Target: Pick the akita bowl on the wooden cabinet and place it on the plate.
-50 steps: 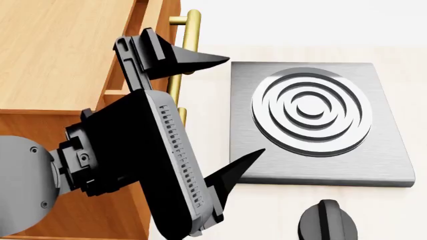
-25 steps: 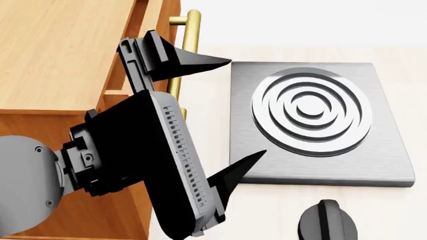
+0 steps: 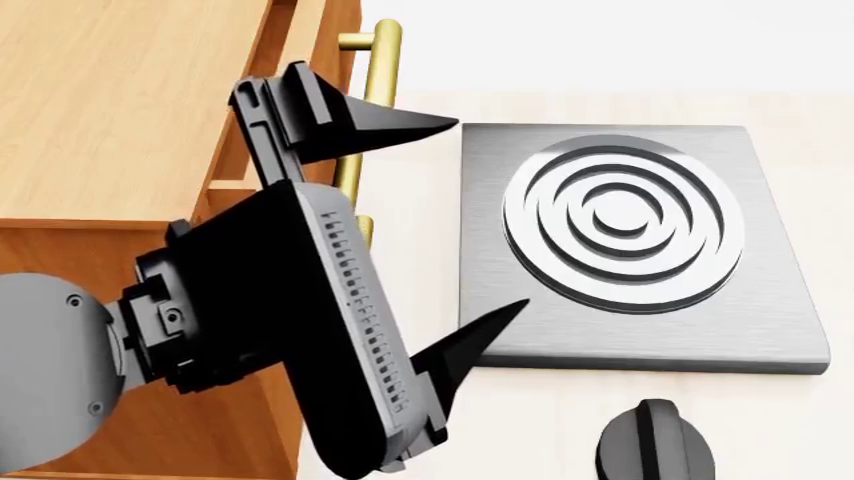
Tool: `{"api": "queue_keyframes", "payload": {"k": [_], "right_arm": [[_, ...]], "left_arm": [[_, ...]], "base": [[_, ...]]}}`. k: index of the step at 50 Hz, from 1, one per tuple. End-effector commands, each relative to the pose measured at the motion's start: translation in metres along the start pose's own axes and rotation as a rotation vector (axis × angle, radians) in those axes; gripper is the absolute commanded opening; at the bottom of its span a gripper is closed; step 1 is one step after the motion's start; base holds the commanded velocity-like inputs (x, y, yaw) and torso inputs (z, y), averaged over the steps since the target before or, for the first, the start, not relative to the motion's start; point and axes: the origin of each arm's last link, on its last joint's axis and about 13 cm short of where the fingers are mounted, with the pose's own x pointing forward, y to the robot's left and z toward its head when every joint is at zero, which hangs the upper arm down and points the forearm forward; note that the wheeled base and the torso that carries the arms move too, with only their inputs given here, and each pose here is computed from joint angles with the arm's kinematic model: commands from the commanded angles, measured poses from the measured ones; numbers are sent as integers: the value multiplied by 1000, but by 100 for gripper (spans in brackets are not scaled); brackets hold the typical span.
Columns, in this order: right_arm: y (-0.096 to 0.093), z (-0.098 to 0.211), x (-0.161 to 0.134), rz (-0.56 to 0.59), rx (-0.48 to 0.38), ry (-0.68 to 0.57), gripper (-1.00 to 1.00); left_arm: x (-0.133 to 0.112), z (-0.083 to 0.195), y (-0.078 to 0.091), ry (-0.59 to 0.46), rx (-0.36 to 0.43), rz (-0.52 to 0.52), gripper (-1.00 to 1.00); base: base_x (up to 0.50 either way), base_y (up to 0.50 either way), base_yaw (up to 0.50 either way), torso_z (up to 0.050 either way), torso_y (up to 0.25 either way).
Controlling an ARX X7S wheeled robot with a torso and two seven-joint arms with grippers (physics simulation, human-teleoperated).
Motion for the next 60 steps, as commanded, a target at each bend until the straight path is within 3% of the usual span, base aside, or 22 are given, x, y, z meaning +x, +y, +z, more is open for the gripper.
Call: {"api": "queue_keyframes", "payload": {"k": [1,23,41,60], "right_arm": [[0,20,-13,33,0,-54,100],[-3,50,-33,73,8,-143,100],[28,89,-66,224,3,-274,100],[47,124,-103,358,4,-397,100]], "left_arm": [[-2,1,0,-2,-1,6,100],[-2,5,2,-5,6,8,100],[-5,3,1,-9,-1,16,100],[-5,5,3,-10,5,19,100]], "base": [[0,0,0,0,0],[0,0,0,0,0],[0,0,0,0,0],[0,0,0,0,0]]}}
